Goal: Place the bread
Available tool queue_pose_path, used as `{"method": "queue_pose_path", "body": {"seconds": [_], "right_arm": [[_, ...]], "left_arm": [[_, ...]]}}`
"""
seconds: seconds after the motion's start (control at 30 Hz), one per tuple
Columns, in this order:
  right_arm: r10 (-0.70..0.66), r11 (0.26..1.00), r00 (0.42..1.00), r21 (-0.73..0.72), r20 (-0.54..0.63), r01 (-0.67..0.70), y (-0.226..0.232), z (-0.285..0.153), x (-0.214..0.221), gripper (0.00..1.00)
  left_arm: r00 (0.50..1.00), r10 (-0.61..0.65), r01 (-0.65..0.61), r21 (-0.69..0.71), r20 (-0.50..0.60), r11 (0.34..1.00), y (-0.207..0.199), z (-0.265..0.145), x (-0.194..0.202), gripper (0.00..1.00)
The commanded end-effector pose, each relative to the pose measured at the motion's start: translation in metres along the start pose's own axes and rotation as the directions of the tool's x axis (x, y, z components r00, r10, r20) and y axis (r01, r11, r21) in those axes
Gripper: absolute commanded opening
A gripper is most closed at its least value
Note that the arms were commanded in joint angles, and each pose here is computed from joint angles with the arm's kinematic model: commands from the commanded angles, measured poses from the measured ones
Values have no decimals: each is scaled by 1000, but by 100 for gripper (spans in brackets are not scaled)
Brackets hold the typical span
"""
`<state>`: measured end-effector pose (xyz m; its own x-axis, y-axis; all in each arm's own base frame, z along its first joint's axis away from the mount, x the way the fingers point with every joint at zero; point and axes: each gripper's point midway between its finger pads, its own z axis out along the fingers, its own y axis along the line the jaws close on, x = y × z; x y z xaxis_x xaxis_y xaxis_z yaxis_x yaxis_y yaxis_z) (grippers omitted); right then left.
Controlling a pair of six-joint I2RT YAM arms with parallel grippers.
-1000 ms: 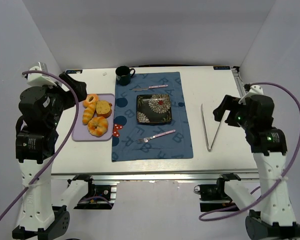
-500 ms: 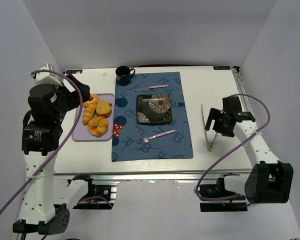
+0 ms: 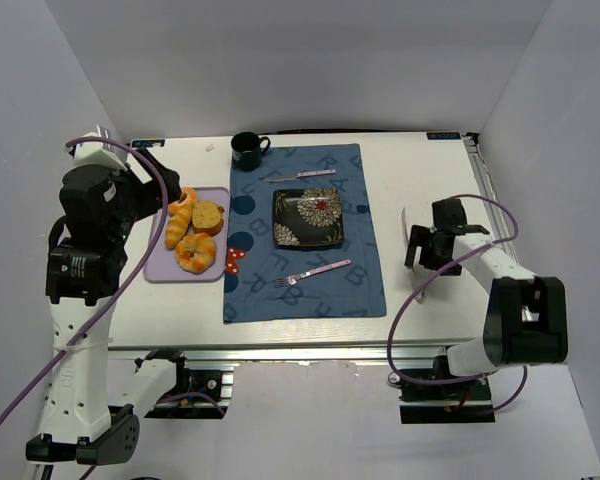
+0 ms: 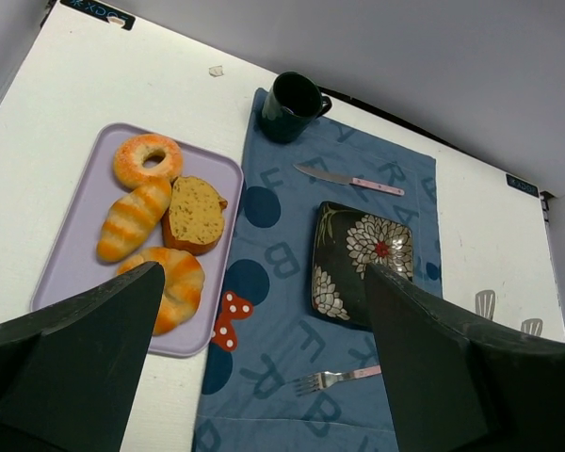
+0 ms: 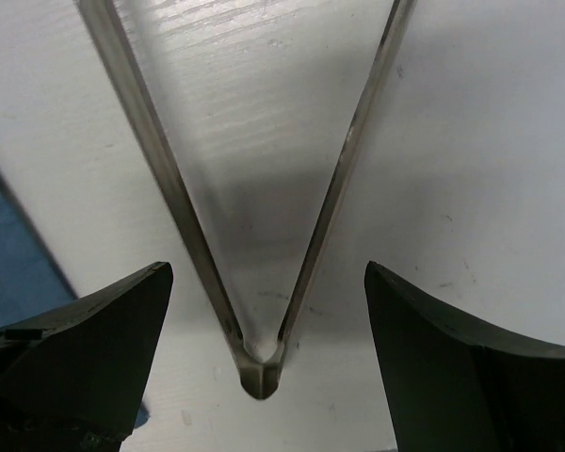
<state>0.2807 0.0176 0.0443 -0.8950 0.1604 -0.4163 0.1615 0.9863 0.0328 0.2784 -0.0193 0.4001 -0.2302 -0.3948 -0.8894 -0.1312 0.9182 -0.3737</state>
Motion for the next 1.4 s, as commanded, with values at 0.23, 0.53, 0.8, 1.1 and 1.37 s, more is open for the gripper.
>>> {"method": "queue_pose_path", "body": {"seconds": [0.23,0.53,0.8,1.1,1.37], "right_arm": [[15,999,999,46,42,-17,1,34,-40,89],[29,998,999,52,15,-29,4,52,-44,89],[29,999,999,17,31,-30,10,47,-49,54],[46,999,976,0,215,-47,12,-63,-102,49],[-99,958,944,-227,313,176,128,-160,-101,47]], "left_arm": [[999,36,-36,-37,-15,999,7,-2,-1,98],[999,44,-45,-58,-26,997,12,-5,3,98],[998,47,-49,-65,-32,997,14,-4,4,98],[998,66,-65,-74,11,995,12,-8,-13,98],[994,86,-80,-86,63,993,8,-11,-36,98]]}}
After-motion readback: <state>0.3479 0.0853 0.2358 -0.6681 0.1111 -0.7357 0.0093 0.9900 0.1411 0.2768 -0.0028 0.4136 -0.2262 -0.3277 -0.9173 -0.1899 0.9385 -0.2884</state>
